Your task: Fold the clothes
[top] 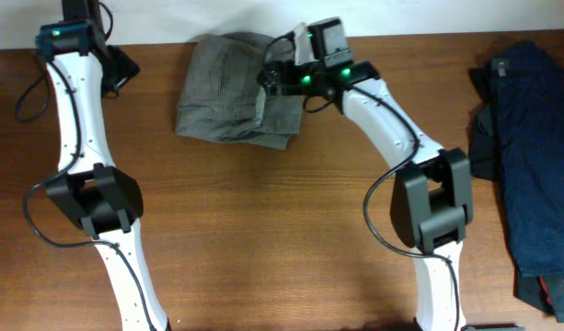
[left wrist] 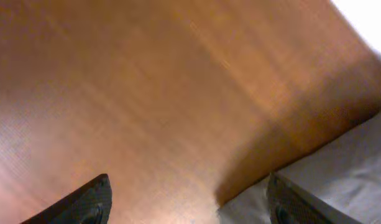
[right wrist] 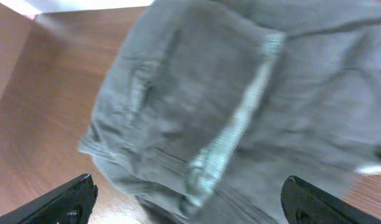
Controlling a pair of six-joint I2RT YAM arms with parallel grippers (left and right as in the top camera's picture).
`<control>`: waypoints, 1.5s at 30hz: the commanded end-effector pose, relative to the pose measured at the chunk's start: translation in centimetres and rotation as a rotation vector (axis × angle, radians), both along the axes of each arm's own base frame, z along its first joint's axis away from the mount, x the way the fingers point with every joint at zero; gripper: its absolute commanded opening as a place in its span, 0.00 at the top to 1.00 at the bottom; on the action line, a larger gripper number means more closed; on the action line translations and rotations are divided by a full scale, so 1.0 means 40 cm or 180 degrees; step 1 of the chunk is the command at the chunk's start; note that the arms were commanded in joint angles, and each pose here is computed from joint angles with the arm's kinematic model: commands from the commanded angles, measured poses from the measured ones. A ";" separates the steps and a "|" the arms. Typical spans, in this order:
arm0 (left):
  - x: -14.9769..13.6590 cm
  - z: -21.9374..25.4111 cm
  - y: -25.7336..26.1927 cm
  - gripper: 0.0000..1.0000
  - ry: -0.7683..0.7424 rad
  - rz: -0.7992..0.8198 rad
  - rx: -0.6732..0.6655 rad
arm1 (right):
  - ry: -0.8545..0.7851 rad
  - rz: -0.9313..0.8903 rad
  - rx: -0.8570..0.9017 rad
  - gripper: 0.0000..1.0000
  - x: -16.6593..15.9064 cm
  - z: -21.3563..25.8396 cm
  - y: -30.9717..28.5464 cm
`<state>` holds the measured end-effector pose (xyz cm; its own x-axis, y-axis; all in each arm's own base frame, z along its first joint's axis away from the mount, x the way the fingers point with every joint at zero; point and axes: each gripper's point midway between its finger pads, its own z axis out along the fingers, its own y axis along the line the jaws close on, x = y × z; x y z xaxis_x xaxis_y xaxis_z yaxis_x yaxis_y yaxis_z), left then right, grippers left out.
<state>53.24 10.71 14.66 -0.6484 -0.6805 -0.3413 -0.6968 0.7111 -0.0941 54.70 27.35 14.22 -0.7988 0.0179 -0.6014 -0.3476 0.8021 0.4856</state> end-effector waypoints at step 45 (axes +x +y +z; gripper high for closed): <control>-0.055 0.069 -0.081 0.13 0.0099 -0.0220 -0.0100 | 0.0230 -0.0138 0.0071 0.02 0.088 -0.228 0.122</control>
